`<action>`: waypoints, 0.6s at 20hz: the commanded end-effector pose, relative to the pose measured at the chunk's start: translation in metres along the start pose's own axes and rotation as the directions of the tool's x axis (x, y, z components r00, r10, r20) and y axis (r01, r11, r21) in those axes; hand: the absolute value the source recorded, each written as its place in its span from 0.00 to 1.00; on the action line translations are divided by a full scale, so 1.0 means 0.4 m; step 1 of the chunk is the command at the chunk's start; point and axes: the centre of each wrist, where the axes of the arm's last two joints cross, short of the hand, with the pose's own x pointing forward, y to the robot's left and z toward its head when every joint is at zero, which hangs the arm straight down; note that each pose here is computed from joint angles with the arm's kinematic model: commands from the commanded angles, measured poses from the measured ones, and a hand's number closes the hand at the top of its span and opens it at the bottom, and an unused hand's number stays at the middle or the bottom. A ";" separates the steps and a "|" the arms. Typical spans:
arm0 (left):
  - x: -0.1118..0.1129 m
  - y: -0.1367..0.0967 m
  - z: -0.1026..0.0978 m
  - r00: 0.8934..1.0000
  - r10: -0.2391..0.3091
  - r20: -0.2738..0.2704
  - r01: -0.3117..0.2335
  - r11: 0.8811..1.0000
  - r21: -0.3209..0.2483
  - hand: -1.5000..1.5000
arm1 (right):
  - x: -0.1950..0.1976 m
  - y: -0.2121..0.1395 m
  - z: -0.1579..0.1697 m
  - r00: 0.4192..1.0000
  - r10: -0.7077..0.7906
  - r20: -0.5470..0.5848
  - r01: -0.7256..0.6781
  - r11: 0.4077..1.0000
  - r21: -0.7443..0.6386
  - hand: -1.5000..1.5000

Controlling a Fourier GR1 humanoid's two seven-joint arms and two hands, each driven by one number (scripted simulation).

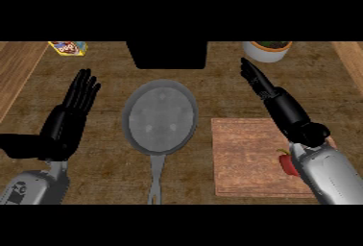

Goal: Pick the bell pepper from the cutting board and place it in the pan

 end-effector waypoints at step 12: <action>-0.132 0.299 0.157 0.778 -0.249 -0.576 0.444 0.868 0.224 0.50 | -0.078 -0.150 0.198 0.989 0.023 0.148 0.037 0.920 -0.391 1.00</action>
